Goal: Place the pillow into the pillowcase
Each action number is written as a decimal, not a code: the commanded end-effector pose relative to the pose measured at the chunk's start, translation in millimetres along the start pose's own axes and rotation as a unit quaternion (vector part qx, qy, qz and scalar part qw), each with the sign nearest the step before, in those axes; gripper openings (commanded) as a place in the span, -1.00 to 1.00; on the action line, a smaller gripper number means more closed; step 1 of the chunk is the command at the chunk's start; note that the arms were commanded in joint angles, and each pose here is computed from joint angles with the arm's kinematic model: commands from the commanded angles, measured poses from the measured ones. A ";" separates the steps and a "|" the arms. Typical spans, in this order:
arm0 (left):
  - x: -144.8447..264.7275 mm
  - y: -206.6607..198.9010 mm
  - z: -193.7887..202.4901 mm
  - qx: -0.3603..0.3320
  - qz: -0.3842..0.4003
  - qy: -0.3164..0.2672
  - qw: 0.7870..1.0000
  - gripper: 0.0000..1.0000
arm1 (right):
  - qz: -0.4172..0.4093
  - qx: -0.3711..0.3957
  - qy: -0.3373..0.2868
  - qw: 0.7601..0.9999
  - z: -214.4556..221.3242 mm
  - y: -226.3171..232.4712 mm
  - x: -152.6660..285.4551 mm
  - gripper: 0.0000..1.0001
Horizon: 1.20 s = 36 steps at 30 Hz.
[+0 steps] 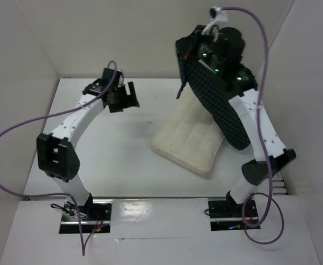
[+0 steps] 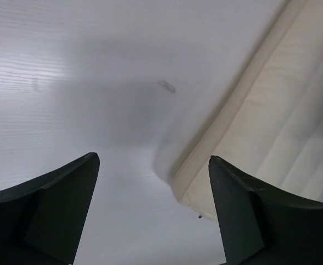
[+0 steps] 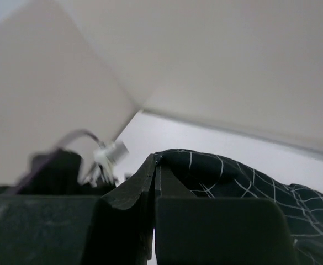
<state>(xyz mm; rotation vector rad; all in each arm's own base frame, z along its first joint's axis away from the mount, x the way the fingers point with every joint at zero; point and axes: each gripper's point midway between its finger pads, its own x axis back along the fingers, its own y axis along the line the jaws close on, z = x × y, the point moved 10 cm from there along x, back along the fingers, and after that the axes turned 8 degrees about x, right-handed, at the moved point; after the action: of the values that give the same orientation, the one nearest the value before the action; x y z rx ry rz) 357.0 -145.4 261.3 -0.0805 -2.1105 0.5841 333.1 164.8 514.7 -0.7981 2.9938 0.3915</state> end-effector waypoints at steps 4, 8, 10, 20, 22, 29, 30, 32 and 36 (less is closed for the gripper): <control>95.2 61.3 -42.3 0.124 -0.038 -0.129 0.983 0.87 | -0.154 -0.018 0.121 0.981 95.4 80.2 -81.4 -1.00; 122.1 79.2 -52.1 0.154 -0.022 -0.161 0.975 0.87 | -0.203 -0.011 0.085 0.975 80.3 113.0 -93.4 -1.00; 129.6 90.7 -57.5 0.170 -0.021 -0.170 0.970 0.87 | -0.231 -0.023 0.046 0.972 68.6 124.1 -94.4 -1.00; 134.4 93.4 -57.3 0.099 0.183 -0.104 0.973 0.94 | -0.312 -0.055 0.016 0.948 63.1 138.3 -95.1 -1.00; 119.9 91.4 -44.9 0.086 0.214 -0.071 0.970 0.94 | -0.296 -0.060 0.053 0.952 83.4 127.5 -95.1 -1.00; 90.6 100.4 -13.1 0.136 0.249 0.002 0.959 0.96 | -0.249 -0.065 0.109 0.960 120.2 101.2 -88.1 -1.00; 84.7 102.1 -10.4 0.148 0.255 0.016 0.955 0.96 | -0.249 -0.065 0.111 0.960 120.3 100.9 -86.1 -1.00; 75.4 102.8 2.1 0.164 0.284 0.047 0.944 0.99 | -0.238 -0.066 0.115 0.962 124.3 95.1 -88.0 -1.00; 61.9 105.6 19.3 0.180 0.306 0.067 0.933 0.99 | -0.229 -0.068 0.128 0.963 131.9 88.9 -88.9 -1.00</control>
<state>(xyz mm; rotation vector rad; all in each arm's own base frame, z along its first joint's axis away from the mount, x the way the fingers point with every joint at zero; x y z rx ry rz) 289.8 -33.4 246.8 -0.4140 -1.8121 1.2485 373.1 327.8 379.0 -1.6596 2.9773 0.5047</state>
